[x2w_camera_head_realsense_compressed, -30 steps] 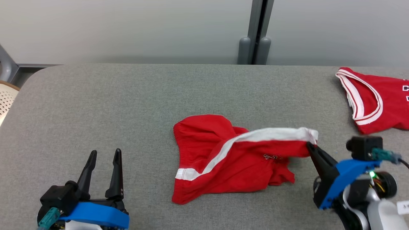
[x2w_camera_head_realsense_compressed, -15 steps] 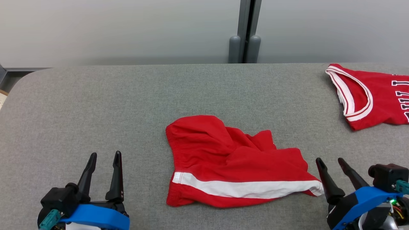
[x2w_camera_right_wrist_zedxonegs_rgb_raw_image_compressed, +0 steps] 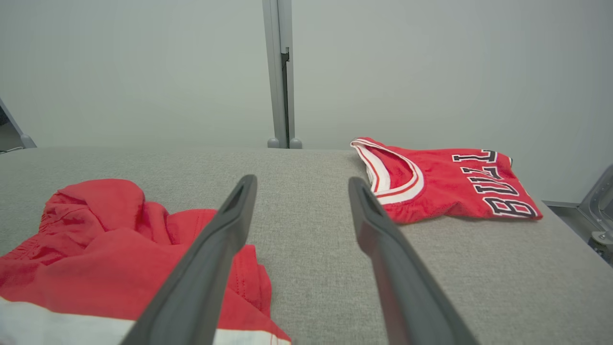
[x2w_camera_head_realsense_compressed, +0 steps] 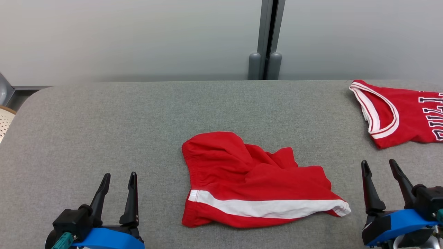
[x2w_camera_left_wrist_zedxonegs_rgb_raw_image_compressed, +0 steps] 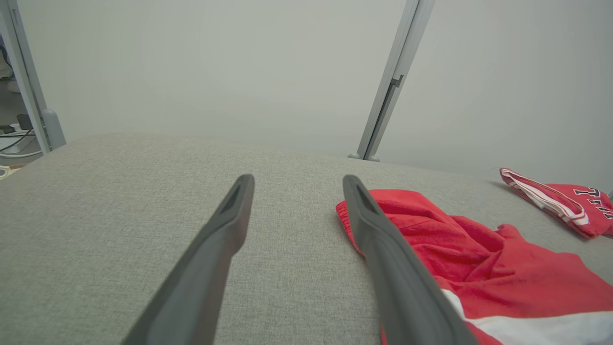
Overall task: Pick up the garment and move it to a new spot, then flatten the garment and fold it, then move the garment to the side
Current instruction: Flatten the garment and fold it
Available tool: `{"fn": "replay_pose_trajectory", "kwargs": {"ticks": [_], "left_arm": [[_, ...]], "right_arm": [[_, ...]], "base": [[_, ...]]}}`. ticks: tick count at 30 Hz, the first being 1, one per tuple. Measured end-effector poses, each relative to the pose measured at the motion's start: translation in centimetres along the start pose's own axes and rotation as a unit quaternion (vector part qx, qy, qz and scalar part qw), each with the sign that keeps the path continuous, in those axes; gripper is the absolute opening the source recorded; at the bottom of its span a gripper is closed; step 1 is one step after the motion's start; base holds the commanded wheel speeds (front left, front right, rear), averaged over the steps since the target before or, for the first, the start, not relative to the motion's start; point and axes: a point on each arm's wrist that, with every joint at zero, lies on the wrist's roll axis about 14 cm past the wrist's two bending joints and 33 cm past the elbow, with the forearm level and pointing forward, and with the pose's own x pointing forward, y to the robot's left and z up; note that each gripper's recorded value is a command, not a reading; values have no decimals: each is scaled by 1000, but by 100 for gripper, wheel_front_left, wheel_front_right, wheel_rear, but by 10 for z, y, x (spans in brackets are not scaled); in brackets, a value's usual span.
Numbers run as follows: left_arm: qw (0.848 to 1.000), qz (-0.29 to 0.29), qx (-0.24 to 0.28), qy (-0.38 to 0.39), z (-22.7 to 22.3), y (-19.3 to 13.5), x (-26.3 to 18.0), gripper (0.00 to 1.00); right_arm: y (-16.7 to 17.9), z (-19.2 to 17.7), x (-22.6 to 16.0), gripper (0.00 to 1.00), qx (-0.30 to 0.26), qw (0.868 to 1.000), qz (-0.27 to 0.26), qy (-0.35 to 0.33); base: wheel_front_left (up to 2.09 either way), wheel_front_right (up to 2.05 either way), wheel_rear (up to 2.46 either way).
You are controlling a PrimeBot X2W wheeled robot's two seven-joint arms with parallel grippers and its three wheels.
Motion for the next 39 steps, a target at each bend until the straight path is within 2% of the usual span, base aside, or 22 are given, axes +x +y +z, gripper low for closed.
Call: {"fn": "replay_pose_trajectory", "kwargs": {"ticks": [11,29,34,39], "left_arm": [[1000,8,6,2,-1,3,-5,100],[1000,-8,11,28,-6,-5,-5,100],[997,-25,-13,78,-20,-20,-1,100],[980,-78,-56,174,-46,-56,0,100]], "right_arm": [[-2,-16,-11,100,14,1000,-5,23],[4,-19,-8,100,23,999,5,26],[6,-20,-5,100,24,999,7,26],[9,-21,-3,100,25,999,11,27]], "base": [[0,0,0],[0,0,0],[0,0,0],[0,0,0]]}}
